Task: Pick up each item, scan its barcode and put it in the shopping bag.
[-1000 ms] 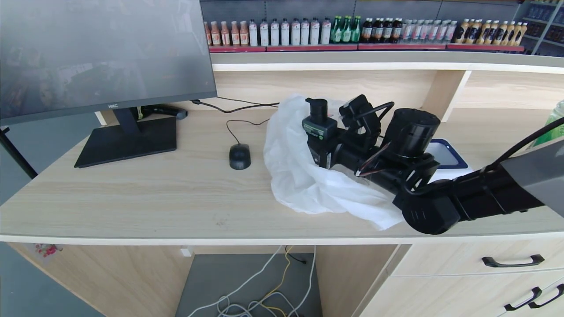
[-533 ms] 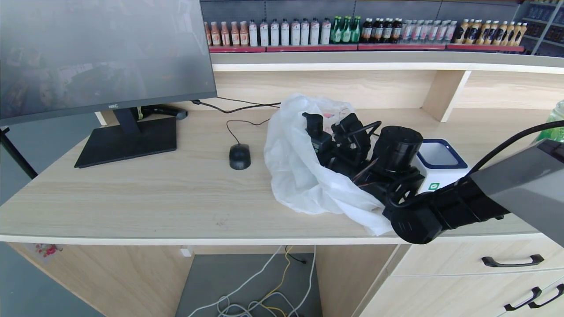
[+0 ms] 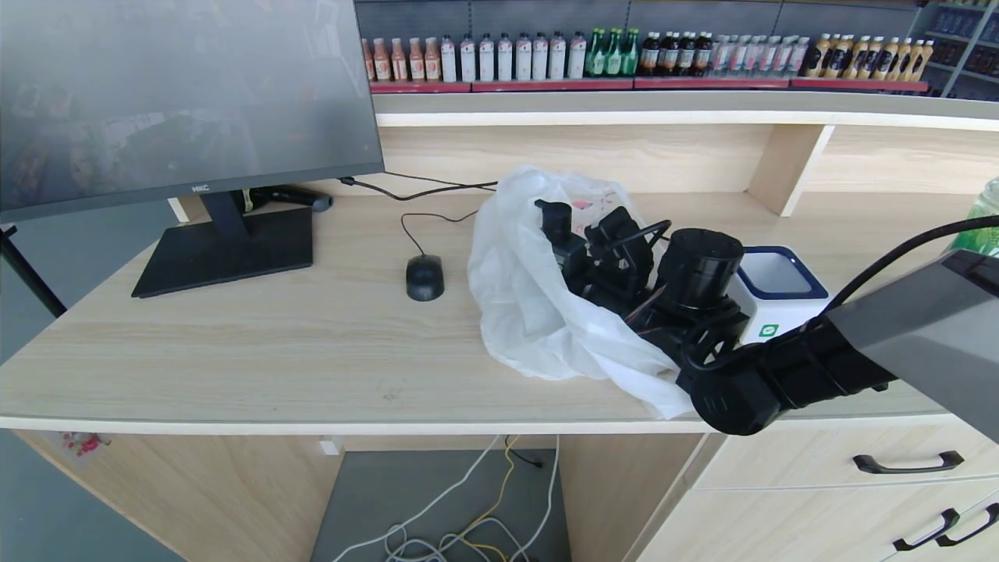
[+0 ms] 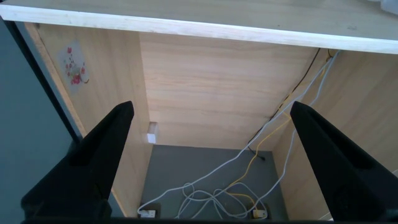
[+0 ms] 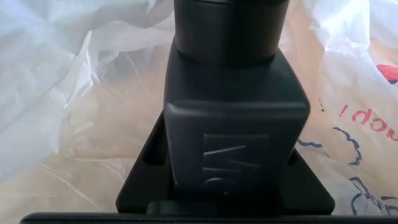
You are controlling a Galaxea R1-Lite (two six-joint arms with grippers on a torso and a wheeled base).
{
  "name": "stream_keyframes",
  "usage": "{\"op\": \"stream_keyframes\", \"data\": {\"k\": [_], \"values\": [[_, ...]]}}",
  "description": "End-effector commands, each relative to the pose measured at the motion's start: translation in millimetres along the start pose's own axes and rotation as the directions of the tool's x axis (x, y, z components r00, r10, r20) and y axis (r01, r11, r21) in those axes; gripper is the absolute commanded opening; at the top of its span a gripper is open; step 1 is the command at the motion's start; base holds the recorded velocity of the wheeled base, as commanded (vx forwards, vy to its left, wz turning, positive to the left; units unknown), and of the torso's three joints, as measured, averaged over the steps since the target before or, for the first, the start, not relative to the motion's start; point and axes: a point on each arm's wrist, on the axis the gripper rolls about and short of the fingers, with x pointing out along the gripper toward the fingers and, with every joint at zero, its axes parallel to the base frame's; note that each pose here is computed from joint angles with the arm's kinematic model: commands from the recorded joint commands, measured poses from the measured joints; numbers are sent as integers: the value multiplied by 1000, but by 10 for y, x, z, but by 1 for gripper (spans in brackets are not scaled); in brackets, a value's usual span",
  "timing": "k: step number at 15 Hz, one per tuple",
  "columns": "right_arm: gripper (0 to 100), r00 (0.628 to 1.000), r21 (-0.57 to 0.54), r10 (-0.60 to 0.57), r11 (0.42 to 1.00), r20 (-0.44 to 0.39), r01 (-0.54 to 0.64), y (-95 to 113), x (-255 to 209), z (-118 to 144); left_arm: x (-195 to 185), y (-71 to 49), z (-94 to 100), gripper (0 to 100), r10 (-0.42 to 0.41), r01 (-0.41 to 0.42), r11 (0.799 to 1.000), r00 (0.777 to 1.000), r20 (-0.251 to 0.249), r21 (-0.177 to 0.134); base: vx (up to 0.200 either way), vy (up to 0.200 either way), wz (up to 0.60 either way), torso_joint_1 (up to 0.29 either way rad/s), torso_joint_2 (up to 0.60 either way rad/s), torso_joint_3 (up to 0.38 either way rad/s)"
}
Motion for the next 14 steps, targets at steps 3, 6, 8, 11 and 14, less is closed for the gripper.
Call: {"op": "stream_keyframes", "data": {"k": [3, 6, 8, 11, 14], "values": [[100, 1000, 0, 0, 1000, -2, 0, 3, -2, -5, 0, 0, 0, 100, 1, -1, 1000, 1000, 0, 0, 0, 0, 0, 0, 0, 0], [100, 1000, -7, -8, 1000, 28, 9, -17, -28, 103, 0, 0, 0, 100, 1, -1, 1000, 1000, 0, 0, 0, 0, 0, 0, 0, 0], [100, 999, -13, -10, 1000, 46, 10, -29, -52, 179, 0, 0, 0, 100, -1, 1, 1000, 1000, 0, 0, 0, 0, 0, 0, 0, 0], [100, 993, -28, -23, 999, 112, 26, -65, -223, 533, 0, 0, 0, 100, 1, -1, 1000, 1000, 0, 0, 0, 0, 0, 0, 0, 0], [100, 993, -23, -45, 999, 112, 48, -119, -520, 697, 0, 0, 0, 100, -1, 1, 1000, 1000, 0, 0, 0, 0, 0, 0, 0, 0]]}}
